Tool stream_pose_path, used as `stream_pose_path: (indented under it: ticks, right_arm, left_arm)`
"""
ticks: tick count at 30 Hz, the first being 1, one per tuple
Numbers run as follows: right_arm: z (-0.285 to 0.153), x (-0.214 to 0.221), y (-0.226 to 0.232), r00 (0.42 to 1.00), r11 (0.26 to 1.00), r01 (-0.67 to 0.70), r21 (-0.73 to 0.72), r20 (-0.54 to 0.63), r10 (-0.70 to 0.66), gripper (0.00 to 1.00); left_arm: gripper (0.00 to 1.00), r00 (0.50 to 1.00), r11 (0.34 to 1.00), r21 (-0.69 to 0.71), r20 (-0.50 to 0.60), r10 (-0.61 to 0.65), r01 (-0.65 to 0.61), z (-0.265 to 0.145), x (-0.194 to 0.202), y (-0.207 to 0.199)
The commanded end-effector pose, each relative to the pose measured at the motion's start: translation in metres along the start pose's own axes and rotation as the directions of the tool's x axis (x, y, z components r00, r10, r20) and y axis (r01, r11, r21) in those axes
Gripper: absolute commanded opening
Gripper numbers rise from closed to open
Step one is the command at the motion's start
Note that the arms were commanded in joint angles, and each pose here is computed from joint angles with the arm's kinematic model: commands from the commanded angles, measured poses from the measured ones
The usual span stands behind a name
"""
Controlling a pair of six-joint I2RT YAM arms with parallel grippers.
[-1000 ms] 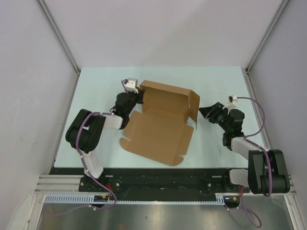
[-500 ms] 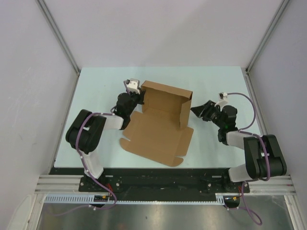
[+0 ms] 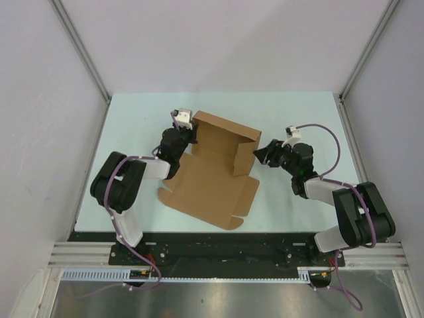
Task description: Fold the paper box
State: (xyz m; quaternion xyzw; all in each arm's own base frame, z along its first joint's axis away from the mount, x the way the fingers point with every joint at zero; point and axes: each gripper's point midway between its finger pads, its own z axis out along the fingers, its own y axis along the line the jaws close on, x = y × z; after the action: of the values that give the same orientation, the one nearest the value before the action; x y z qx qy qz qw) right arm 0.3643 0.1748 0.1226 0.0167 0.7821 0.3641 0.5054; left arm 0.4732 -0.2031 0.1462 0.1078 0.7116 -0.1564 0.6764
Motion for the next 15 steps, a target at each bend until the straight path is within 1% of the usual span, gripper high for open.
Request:
stream_pose_path:
  ticks: [1, 6, 15]
  right_arm:
    - [0.011, -0.020, 0.030, 0.989, 0.990, 0.137, -0.042, 0.057, -0.135, 0.56]
    - [0.014, -0.014, 0.040, 0.985, 0.983, 0.168, -0.069, 0.044, -0.165, 0.56]
    - [0.007, -0.006, 0.062, 0.978, 0.967, 0.206, -0.149, 0.020, -0.206, 0.55]
  left_arm:
    - [0.00, 0.999, 0.997, 0.074, 0.045, -0.005, 0.002, -0.004, -0.023, -0.022]
    - [0.00, 0.999, 0.997, 0.077, 0.039, -0.008, 0.005, -0.006, -0.020, -0.024]
    - [0.00, 0.999, 0.997, 0.075, 0.032, -0.004, 0.002, -0.007, -0.017, -0.026]
